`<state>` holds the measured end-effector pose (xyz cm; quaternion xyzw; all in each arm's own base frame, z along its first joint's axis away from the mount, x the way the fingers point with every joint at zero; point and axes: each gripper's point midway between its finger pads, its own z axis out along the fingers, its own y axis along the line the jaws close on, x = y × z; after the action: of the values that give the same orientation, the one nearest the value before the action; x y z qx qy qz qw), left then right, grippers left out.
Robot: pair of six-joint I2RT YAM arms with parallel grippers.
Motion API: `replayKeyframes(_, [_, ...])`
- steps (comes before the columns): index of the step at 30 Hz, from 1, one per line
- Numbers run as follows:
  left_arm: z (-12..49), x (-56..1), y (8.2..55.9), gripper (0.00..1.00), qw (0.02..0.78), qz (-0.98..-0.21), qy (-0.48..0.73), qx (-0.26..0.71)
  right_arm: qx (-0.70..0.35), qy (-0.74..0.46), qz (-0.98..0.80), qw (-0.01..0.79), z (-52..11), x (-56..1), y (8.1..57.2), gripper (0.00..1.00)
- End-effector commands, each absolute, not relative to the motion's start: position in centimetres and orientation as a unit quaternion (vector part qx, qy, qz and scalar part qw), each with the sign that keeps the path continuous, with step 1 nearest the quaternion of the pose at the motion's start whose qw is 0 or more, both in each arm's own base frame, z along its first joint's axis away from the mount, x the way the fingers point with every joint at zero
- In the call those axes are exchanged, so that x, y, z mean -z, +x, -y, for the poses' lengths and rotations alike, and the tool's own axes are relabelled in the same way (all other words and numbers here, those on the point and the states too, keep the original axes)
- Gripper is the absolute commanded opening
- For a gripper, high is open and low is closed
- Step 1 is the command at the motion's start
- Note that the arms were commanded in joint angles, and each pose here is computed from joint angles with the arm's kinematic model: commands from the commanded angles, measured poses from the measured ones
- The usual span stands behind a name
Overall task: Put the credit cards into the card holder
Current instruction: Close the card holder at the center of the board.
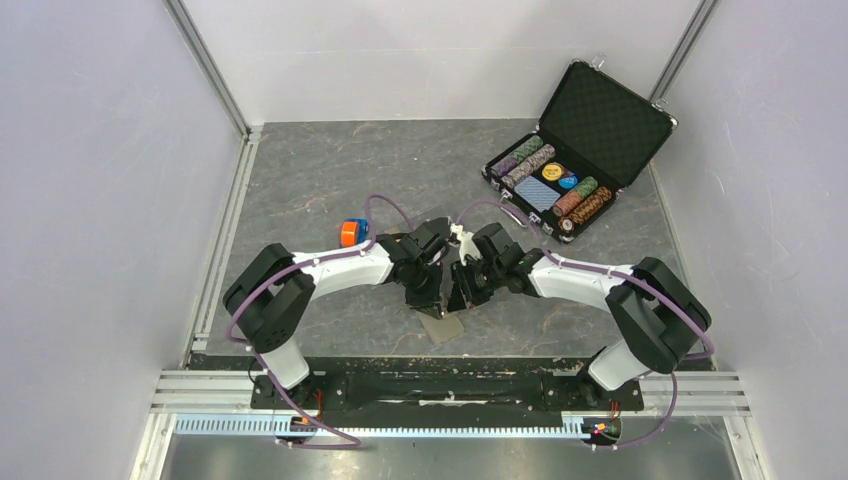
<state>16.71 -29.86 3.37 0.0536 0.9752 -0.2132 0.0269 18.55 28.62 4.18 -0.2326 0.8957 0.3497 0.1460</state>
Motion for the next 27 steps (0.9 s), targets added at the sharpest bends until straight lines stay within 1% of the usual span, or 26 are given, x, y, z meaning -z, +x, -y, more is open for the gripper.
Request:
replayKeyframes(1, [28.9,-2.3,16.6,0.02,0.025,-0.98,0.068,0.185,-0.367,-0.247,-0.884,0.15,-29.4,-4.3,18.6,0.23])
replayKeyframes(12, [27.8,-0.7,15.8,0.02,0.006,-0.985,0.066,0.158,-0.346,-0.246,-0.898,0.116,-29.2,-1.2,17.7,0.22])
replayKeyframes(17, [27.4,0.0,15.5,0.02,-0.002,-0.987,0.069,0.148,-0.334,-0.251,-0.901,0.116,-29.4,-0.8,18.1,0.22])
replayKeyframes(23, [28.8,-1.1,16.1,0.02,0.012,-0.981,0.085,0.173,-0.289,-0.261,-0.914,0.11,-27.9,0.3,17.7,0.22])
replayKeyframes(27, [30.7,-3.2,16.9,0.02,0.036,-0.971,0.086,0.222,-0.3,-0.262,-0.909,0.126,-28.3,-0.9,18.0,0.22])
